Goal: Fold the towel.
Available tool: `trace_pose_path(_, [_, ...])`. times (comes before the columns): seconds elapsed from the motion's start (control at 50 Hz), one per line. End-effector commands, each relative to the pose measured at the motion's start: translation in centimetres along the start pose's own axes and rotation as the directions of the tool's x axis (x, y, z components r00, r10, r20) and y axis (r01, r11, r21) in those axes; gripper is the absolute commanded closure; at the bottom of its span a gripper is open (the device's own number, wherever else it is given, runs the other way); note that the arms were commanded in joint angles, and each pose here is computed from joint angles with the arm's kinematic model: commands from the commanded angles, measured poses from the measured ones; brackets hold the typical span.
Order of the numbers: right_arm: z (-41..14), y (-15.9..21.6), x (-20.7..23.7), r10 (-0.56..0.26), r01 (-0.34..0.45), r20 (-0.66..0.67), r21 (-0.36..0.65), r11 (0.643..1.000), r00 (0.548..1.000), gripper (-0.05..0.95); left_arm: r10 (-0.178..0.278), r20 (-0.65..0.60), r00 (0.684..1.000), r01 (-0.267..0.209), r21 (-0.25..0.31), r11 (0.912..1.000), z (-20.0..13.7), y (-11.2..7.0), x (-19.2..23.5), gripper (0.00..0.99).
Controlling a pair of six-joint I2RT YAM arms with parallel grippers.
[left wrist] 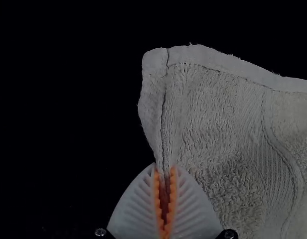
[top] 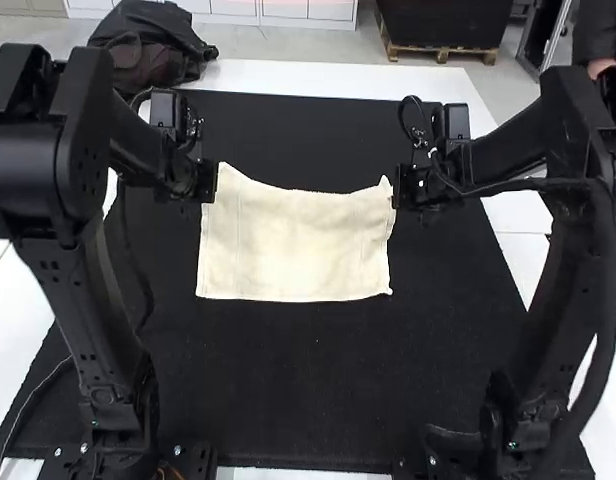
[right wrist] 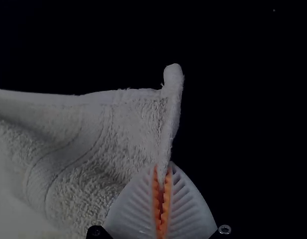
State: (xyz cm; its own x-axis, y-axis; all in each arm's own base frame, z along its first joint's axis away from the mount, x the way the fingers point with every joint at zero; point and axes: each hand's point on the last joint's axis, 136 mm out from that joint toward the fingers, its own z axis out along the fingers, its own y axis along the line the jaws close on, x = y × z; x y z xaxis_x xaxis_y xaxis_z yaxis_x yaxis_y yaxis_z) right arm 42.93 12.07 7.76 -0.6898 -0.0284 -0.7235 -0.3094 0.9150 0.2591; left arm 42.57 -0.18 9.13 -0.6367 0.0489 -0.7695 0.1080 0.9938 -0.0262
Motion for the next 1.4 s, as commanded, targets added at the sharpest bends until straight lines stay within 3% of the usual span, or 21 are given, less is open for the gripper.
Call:
trace_pose_path(0.0, [-1.1,0.2,-0.2,0.012,-0.011,0.016,-0.015,1.0,1.0,0.92,-0.01,0.028,1.0,0.01,-0.001,0.9999,-1.2,0.3,-0.6,0.97])
trace_pose_path(1.38, [-3.2,0.9,8.4,0.061,-0.067,-0.142,-0.038,0.997,0.988,0.92,-0.018,-0.045,0.999,0.018,0.003,0.9998,-6.0,-1.2,7.5,0.97])
